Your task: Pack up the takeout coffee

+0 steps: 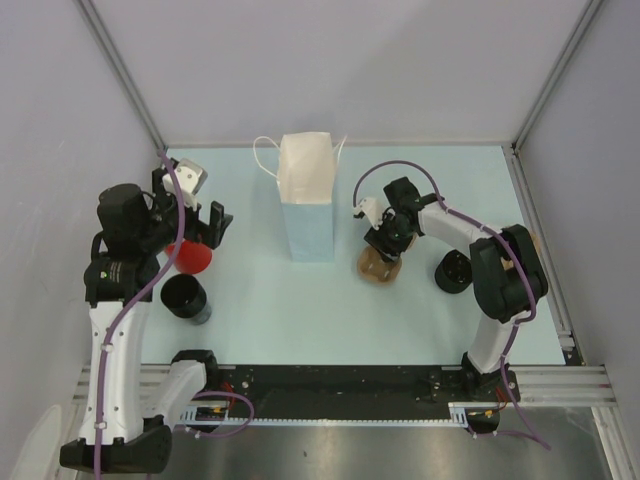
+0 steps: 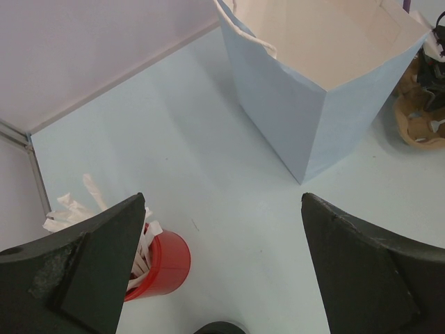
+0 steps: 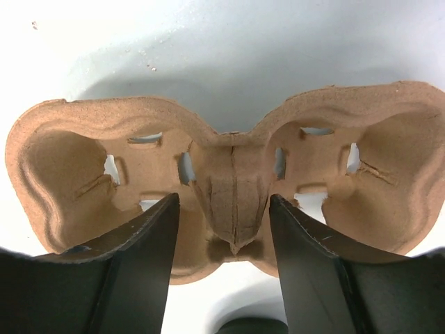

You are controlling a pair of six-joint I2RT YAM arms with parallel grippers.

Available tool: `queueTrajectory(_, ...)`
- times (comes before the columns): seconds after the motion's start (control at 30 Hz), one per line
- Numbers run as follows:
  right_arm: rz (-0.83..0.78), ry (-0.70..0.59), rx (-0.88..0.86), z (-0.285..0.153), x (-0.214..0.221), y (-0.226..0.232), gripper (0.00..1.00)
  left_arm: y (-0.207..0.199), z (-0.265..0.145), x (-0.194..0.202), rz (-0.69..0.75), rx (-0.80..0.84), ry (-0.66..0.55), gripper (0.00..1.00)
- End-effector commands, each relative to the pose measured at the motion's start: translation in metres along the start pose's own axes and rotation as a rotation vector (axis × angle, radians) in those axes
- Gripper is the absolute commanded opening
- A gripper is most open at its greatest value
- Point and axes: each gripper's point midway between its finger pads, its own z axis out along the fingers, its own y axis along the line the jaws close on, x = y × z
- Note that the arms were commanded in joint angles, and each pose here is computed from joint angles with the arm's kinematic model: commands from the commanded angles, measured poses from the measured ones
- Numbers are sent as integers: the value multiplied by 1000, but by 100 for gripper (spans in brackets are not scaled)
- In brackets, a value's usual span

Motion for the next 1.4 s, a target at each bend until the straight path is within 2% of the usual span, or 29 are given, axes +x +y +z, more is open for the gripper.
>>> queueTrajectory(0.0, -18, -24, 1, 3, -5, -2, 59, -1, -1, -7, -2, 6, -37, 99)
queueTrajectory(0.23, -15, -22, 12, 5, -6, -3, 56, -2, 0, -7, -5, 11, -36, 99)
queueTrajectory(0.63, -15, -47, 35, 0, -13, -4, 28, -2, -1, -7, -9, 12, -37, 100)
queueTrajectory(0.73, -20, -59, 59, -11, -16, -6, 27, -2, -1, -9, -9, 15, -39, 99)
queueTrajectory(0.83, -22, -88, 112, -33, -22, -15, 27, -2, -3, -11, -5, 13, -43, 99)
queueTrajectory(1.07, 7, -223, 334, -113, -32, -58, 27, -2, -4, -23, 19, 40, -40, 99)
queueTrajectory(1.37, 6, -467, 771, -254, -64, -109, 27, 17, 1, -76, 76, 30, -74, 99)
